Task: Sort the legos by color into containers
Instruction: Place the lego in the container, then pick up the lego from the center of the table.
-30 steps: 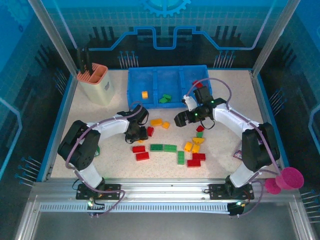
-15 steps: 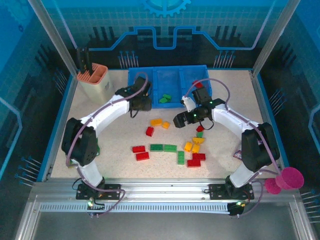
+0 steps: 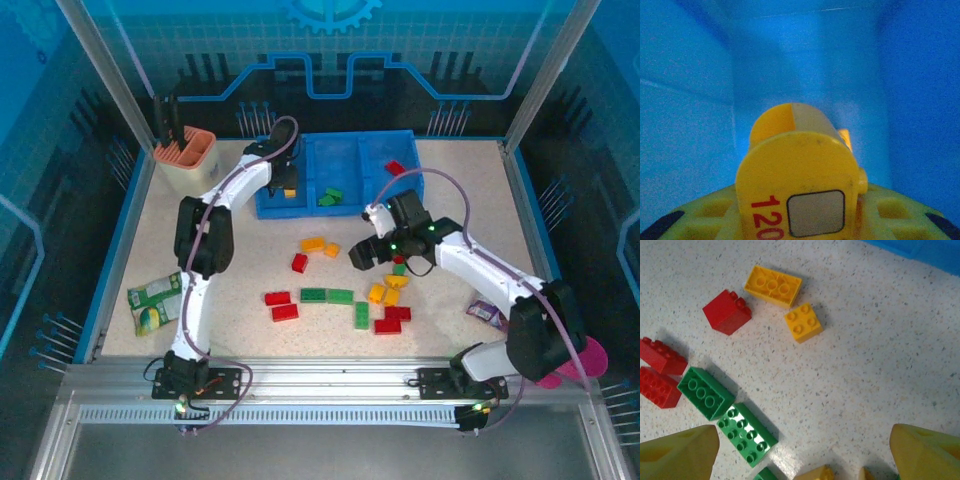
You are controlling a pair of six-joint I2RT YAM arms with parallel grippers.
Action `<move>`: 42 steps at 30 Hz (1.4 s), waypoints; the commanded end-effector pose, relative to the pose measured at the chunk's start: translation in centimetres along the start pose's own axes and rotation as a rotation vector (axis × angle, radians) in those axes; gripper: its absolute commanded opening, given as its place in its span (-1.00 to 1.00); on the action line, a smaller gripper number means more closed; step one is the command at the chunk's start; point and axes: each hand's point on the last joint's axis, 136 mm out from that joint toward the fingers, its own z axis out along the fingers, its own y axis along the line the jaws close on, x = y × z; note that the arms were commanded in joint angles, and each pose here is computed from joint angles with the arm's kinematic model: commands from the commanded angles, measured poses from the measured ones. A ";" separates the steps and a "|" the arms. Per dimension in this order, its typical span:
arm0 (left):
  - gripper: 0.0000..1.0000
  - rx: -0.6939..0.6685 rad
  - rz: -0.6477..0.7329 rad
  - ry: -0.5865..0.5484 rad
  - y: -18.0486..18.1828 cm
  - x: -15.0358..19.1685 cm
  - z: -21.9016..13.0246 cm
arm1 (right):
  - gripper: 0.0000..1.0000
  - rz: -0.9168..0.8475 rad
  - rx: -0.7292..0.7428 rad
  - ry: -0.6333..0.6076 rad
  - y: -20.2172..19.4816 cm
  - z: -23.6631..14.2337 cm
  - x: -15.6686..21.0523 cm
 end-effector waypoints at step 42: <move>0.35 0.525 0.599 -0.179 -4.9 12.1 -14.3 | 0.75 -0.025 0.101 -0.060 -0.5 -0.3 -1.0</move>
